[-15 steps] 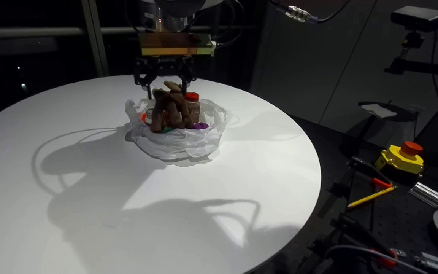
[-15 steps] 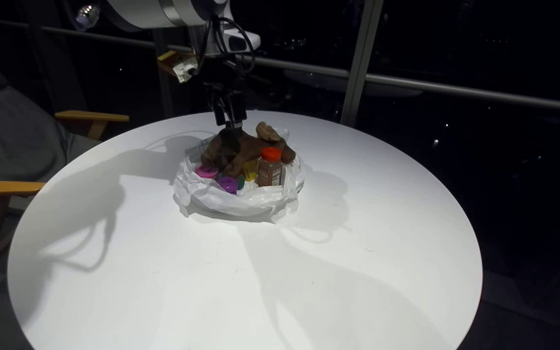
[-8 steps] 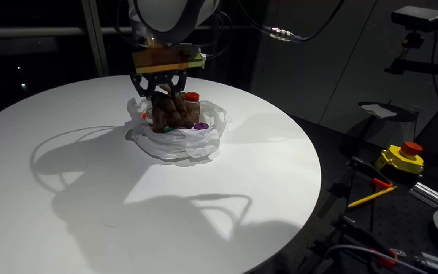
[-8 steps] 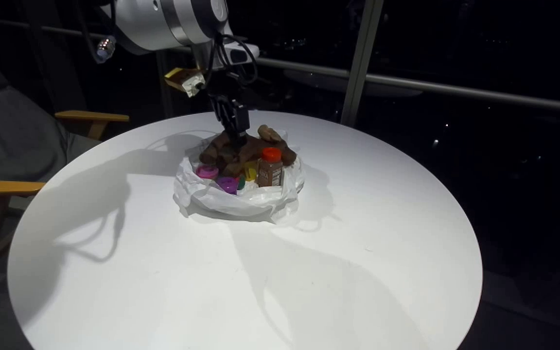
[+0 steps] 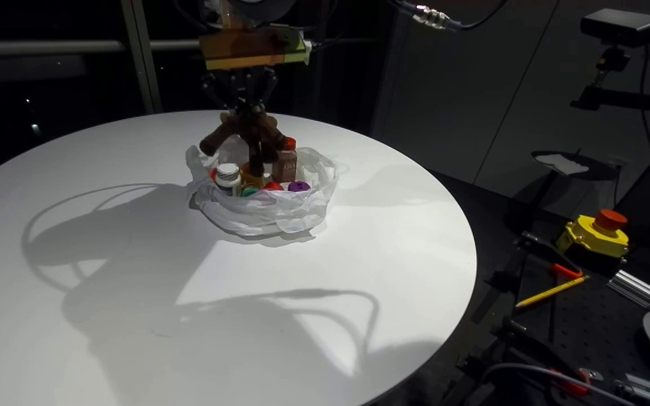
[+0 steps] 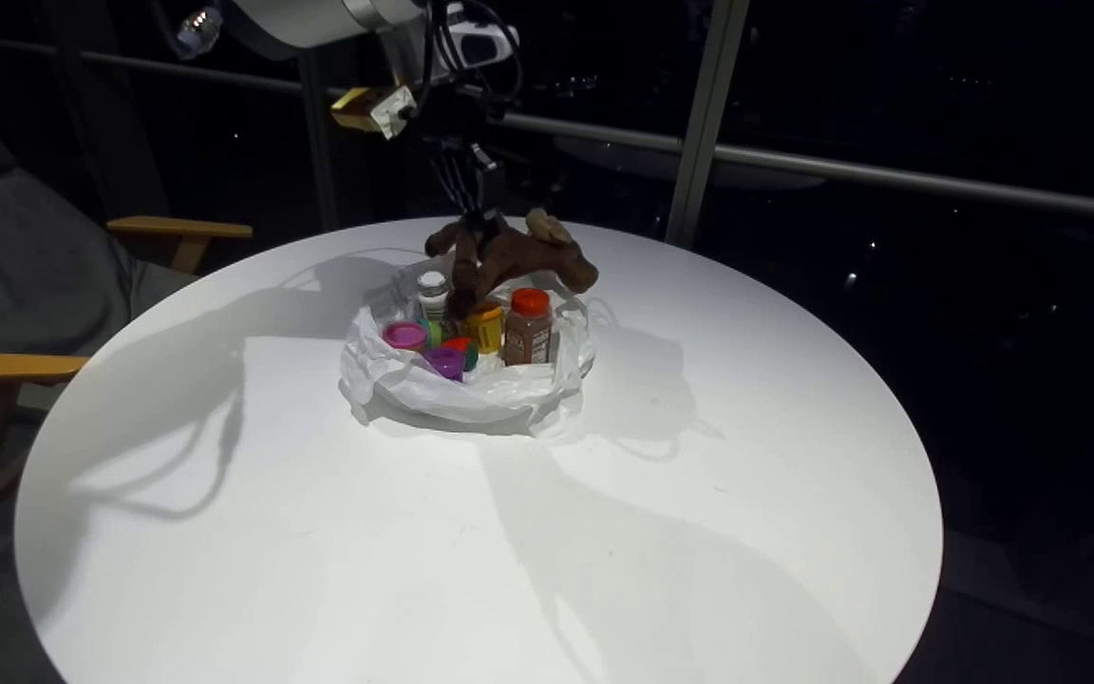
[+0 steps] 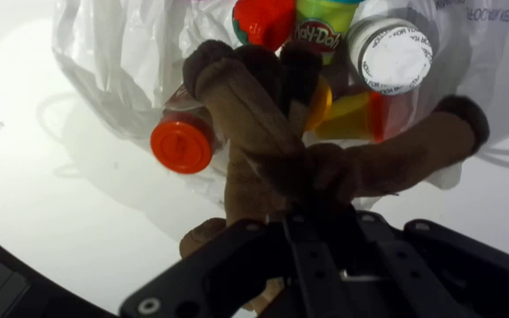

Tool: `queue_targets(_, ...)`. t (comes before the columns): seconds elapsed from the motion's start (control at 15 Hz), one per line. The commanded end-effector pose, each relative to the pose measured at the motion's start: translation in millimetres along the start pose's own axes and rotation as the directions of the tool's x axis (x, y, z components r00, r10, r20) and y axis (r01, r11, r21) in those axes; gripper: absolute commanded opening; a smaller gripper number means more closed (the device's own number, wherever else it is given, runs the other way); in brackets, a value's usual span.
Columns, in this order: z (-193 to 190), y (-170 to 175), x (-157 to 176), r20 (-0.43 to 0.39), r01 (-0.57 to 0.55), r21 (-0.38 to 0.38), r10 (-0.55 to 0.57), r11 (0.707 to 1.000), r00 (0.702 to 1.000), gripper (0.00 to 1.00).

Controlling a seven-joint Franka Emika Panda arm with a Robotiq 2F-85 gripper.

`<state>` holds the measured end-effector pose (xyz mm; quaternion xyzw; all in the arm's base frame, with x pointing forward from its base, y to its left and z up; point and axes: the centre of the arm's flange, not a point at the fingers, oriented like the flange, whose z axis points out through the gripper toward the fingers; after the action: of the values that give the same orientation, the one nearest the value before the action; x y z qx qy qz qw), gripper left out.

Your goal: Pick up all the objects from plastic bag and put it on the table.

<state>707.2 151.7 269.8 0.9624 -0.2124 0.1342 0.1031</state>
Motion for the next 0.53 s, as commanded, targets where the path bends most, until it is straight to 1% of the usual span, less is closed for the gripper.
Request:
queue_targets(0.0,-78.5,48.3,6.0,-0.060,0.041,0.009,-0.040,0.999,0.997,0.09)
queue_targets(0.13,-108.2,75.6,11.2,-0.082,0.074,-0.003,-0.074,0.997,0.994,0.09)
queue_targets(0.27,-129.2,112.2,10.8,-0.082,0.113,-0.040,-0.116,0.993,0.990,0.09)
queue_targets(0.47,-133.0,176.6,-0.9,-0.018,0.174,-0.104,-0.177,0.979,0.984,0.09)
